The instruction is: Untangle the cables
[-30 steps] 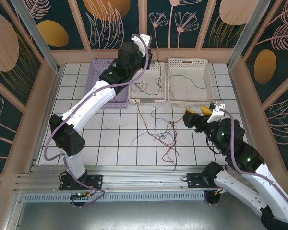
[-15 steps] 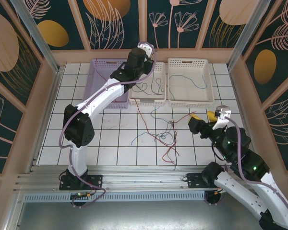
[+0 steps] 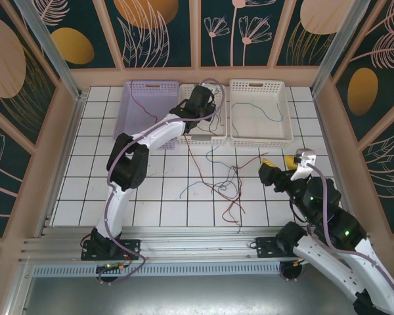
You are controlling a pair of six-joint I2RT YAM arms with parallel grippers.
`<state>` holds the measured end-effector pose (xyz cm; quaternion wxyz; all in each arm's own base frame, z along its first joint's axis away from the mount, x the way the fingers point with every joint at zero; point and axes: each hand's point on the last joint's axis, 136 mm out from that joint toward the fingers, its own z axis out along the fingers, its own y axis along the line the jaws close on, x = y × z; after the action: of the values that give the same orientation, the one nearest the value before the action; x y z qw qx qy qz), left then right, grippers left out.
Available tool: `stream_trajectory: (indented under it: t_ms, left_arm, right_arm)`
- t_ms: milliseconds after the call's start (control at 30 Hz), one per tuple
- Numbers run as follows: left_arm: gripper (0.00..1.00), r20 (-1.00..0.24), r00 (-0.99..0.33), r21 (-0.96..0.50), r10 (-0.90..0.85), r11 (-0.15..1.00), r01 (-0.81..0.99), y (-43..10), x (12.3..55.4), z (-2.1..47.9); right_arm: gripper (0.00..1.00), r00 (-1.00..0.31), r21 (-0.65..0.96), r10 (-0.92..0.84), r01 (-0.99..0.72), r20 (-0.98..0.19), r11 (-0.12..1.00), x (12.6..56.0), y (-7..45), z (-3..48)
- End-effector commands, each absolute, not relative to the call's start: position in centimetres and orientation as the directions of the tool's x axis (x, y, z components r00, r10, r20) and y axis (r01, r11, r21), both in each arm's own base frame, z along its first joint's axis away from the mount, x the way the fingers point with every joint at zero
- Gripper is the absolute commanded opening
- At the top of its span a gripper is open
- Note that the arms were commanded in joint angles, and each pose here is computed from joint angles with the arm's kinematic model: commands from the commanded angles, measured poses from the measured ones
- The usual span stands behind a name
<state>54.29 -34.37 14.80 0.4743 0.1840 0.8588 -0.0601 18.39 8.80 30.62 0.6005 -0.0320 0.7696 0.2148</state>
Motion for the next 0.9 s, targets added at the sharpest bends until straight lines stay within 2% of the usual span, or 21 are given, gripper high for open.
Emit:
stream_trajectory:
  t_ms: [0, 200, 467, 667, 867]
  left_arm:
    - [0.0, -0.837, -0.499, 0.043, 0.224, 0.936, 0.349, -34.6, 55.0, 14.4]
    - [0.0, -0.804, -0.545, 0.043, 0.239, 0.937, 0.347, -34.7, 55.0, 10.7]
    - [0.0, -0.808, -0.55, -0.002, 0.21, 0.933, 0.359, -35.5, 55.1, 11.0]
    - [0.15, -0.812, -0.543, 0.0, 0.214, 0.93, 0.367, -35.7, 55.3, 12.0]
    - [0.24, -0.816, -0.534, 0.005, 0.221, 0.926, 0.377, -35.7, 55.2, 13.0]
  right_arm:
    - [0.84, -0.26, 0.296, 0.218, -0.316, -0.941, 0.901, 18.4, 8.9, 30.7]
    - [0.85, -0.259, 0.299, 0.219, -0.325, -0.941, 0.897, 18.4, 9.0, 30.4]
    - [0.85, -0.257, 0.295, 0.214, -0.336, -0.942, 0.895, 18.3, 9.2, 30.3]
    - [0.86, -0.251, 0.294, 0.216, -0.336, -0.944, 0.895, 18.3, 9.1, 30.3]
    - [0.86, -0.25, 0.289, 0.211, -0.335, -0.945, 0.897, 18.4, 9.1, 30.1]
